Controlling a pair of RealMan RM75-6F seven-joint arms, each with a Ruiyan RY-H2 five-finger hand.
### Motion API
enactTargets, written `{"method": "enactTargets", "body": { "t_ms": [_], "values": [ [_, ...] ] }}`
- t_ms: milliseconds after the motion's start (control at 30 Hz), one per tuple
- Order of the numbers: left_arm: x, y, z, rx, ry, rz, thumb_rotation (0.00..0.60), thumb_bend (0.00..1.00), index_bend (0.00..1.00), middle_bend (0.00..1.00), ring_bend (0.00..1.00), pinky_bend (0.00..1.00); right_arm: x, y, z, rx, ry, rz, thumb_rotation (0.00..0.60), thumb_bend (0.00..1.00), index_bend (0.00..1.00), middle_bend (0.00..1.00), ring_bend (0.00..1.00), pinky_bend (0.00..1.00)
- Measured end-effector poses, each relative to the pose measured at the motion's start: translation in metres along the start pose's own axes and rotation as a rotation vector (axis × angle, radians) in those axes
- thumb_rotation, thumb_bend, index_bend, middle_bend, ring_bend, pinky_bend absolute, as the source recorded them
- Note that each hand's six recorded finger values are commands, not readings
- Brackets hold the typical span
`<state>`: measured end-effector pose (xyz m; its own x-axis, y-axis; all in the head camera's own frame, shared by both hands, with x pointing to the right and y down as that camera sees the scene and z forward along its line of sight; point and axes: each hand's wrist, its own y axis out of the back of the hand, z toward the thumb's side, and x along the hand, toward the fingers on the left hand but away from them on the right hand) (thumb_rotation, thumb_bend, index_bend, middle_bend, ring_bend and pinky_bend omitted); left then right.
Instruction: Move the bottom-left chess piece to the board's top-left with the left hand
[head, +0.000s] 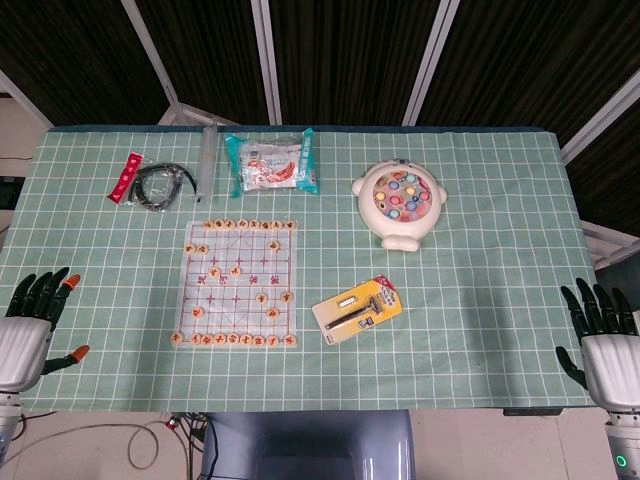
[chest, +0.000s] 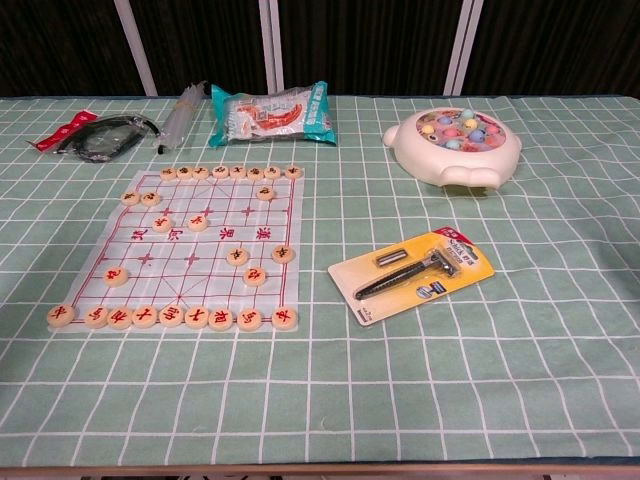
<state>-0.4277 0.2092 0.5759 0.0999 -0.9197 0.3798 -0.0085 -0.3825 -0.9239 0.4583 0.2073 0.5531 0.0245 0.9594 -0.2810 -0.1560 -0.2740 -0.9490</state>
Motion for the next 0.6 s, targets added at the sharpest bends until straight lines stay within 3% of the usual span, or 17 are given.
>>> {"method": "enactTargets", "body": {
  "t_ms": [600],
  "values": [
    [0.0007,-0.003,-0.0024,0.0,0.022,-0.024,0.6,0.0,0.0,0.0,0.0,0.0,0.0013,-0.0035,0.0017,-0.018,-0.005,0.03,0.6,0.34,0.0,0.0,0.0,0.02]
  ]
}}
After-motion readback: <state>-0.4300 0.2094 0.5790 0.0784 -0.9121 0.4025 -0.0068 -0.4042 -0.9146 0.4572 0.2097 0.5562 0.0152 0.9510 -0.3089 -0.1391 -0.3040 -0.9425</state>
